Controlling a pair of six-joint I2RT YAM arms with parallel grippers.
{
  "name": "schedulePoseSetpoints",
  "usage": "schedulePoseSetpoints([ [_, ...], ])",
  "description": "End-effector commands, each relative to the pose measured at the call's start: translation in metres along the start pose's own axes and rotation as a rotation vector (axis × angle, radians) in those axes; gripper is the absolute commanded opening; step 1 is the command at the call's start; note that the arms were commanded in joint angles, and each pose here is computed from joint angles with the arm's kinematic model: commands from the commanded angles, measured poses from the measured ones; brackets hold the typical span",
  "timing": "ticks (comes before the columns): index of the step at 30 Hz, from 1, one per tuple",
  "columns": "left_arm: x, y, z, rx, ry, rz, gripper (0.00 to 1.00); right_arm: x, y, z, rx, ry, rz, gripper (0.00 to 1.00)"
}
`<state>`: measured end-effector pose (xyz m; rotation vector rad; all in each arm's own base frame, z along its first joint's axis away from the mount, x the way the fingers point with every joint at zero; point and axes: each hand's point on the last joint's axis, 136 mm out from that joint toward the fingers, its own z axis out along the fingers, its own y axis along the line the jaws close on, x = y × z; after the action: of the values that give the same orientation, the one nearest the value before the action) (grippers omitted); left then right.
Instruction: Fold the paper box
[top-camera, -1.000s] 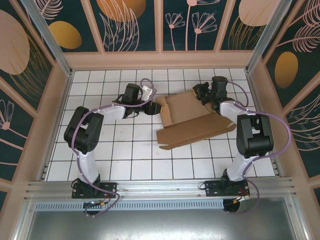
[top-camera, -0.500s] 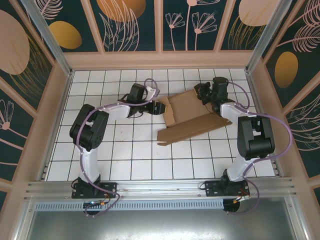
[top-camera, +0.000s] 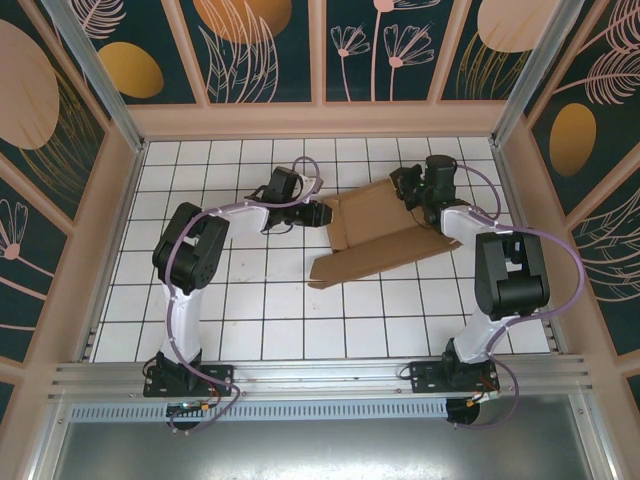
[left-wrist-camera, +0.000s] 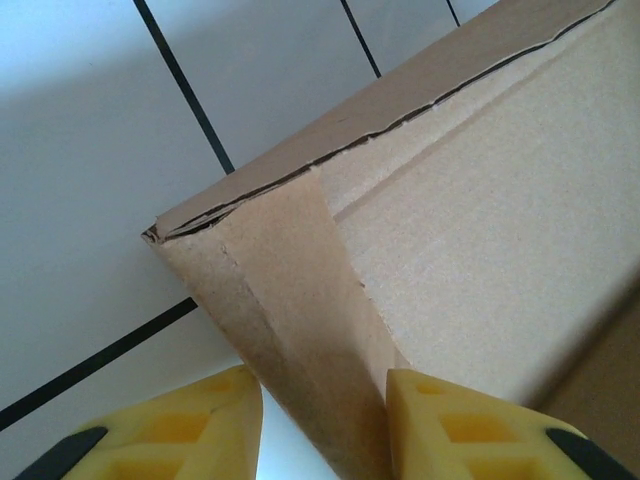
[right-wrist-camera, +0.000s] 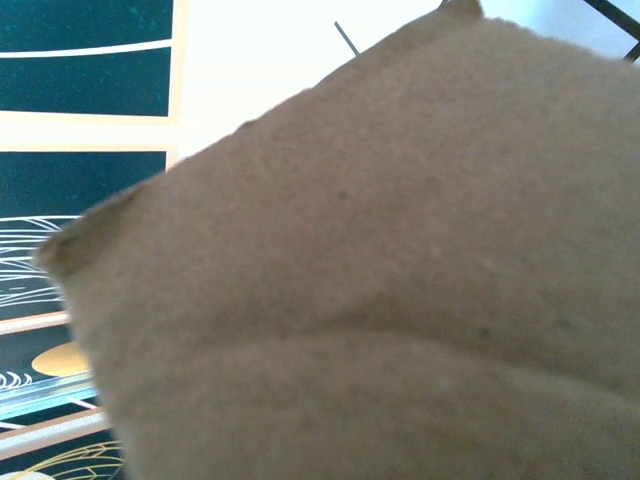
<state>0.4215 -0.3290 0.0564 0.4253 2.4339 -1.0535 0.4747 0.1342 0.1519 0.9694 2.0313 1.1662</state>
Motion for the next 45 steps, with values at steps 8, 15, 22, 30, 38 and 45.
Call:
schedulePoseSetpoints([
  [8,-0.019,-0.020,-0.003,-0.184,-0.034,0.202,0.27,0.033,0.041,-0.022,-0.133,0.049,-0.031,0.15],
  [15,-0.042,-0.019,-0.029,-0.299,-0.198,0.253,0.25,0.036,0.053,-0.039,-0.171,0.022,-0.046,0.24],
  [22,-0.060,-0.026,-0.067,-0.332,-0.454,0.320,0.21,0.040,0.053,-0.054,-0.209,0.014,-0.062,0.46],
  [30,-0.058,-0.035,-0.099,-0.386,-0.661,0.477,0.20,0.068,0.087,-0.070,-0.288,0.107,-0.281,0.54],
  [38,-0.045,-0.035,-0.118,-0.463,-0.819,0.574,0.14,0.098,0.127,-0.100,-0.364,0.180,-0.551,0.51],
  [45,-0.034,-0.036,-0.122,-0.535,-0.896,0.648,0.08,0.076,0.116,-0.069,-0.106,0.106,-0.766,0.49],
])
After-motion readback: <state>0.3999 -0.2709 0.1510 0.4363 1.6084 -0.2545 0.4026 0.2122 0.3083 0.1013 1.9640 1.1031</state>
